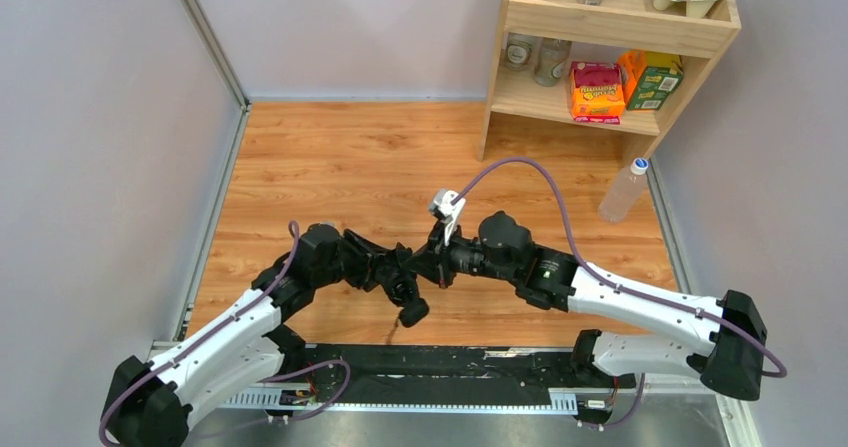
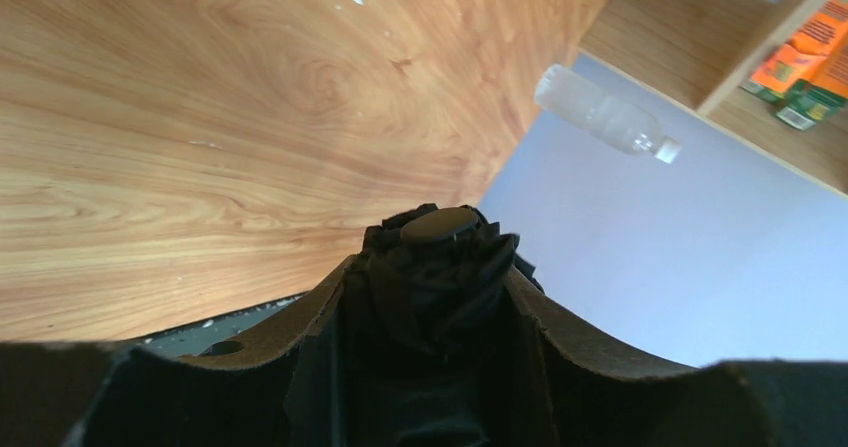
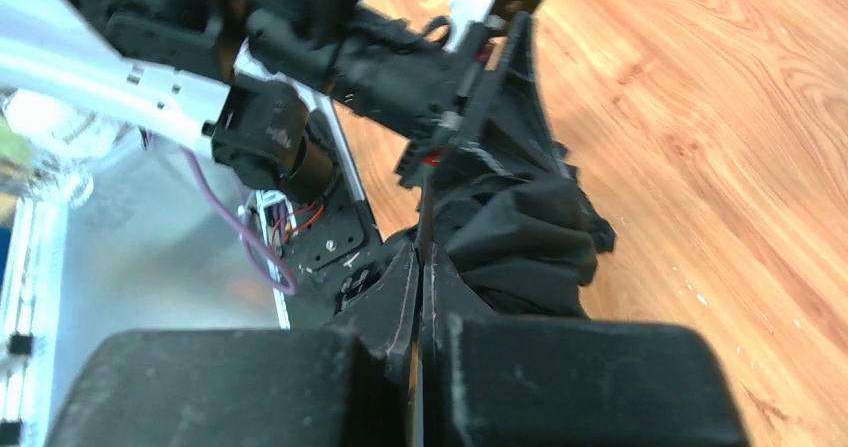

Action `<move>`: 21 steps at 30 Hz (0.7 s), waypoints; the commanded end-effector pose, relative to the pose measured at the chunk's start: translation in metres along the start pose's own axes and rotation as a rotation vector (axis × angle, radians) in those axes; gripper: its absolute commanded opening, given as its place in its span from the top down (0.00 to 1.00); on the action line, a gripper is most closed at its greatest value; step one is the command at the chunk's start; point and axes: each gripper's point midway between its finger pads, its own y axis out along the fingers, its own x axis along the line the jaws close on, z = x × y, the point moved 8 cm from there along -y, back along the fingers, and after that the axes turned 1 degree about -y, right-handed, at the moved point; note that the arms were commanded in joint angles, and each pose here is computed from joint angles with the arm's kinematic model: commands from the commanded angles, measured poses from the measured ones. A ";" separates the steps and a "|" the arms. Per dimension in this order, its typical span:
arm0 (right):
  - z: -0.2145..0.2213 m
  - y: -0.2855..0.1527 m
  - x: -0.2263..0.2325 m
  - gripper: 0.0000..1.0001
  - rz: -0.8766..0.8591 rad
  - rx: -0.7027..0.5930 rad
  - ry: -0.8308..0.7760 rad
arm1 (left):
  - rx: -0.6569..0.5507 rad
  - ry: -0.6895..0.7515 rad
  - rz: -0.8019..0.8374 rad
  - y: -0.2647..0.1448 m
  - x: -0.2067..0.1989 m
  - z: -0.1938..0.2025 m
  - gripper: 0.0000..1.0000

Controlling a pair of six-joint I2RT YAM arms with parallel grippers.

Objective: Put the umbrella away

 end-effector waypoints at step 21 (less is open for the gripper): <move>0.019 0.075 -0.050 1.00 0.192 -0.013 -0.019 | -0.507 0.675 -0.027 0.022 0.022 -0.033 1.00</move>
